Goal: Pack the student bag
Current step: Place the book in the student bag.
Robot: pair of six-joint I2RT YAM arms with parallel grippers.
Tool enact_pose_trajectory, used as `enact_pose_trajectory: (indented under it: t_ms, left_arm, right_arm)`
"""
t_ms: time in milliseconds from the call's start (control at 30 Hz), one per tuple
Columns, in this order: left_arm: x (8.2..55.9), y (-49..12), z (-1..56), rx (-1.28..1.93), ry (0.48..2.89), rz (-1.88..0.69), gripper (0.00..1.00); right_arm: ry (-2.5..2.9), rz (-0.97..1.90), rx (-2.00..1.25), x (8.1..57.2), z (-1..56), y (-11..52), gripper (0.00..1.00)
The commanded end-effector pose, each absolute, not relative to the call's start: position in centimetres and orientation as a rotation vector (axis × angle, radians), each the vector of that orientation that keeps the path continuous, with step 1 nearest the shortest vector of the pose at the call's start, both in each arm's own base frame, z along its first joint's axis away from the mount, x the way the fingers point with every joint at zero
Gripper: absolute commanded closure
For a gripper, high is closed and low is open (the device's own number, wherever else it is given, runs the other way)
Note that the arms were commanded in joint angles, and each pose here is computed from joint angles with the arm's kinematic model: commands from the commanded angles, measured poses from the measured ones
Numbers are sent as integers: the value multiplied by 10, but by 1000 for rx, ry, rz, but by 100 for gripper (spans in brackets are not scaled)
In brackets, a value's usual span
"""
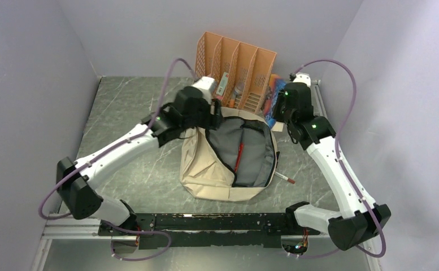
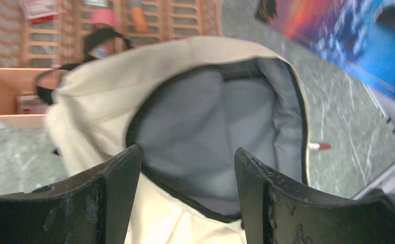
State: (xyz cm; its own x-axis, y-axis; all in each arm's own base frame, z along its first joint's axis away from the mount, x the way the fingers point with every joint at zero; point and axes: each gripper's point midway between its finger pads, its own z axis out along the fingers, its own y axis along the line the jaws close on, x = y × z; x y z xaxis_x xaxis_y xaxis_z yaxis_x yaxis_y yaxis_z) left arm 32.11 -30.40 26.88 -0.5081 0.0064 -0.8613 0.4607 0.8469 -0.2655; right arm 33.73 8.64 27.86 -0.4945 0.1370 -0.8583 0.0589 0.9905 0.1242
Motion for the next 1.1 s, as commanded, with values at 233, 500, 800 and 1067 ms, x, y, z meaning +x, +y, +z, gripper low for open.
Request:
enact_pose_trajectory:
  t_ms: [233,500,800,1067]
  left_arm:
    - [256,-382,203,567,2177,-207,17]
    - [241,-404,164,634,2190,-42,16]
    - [244,-413,133,715,2172,134,15]
    - [253,-404,113,747,2144,287,15]
  right_arm:
    - [1717,81,382,309,383,35,100]
    - [1633,77,404,289,403,21,100]
    - [1624,68,400,281,406,17,100]
    - [1630,86,389,283,402,21,100]
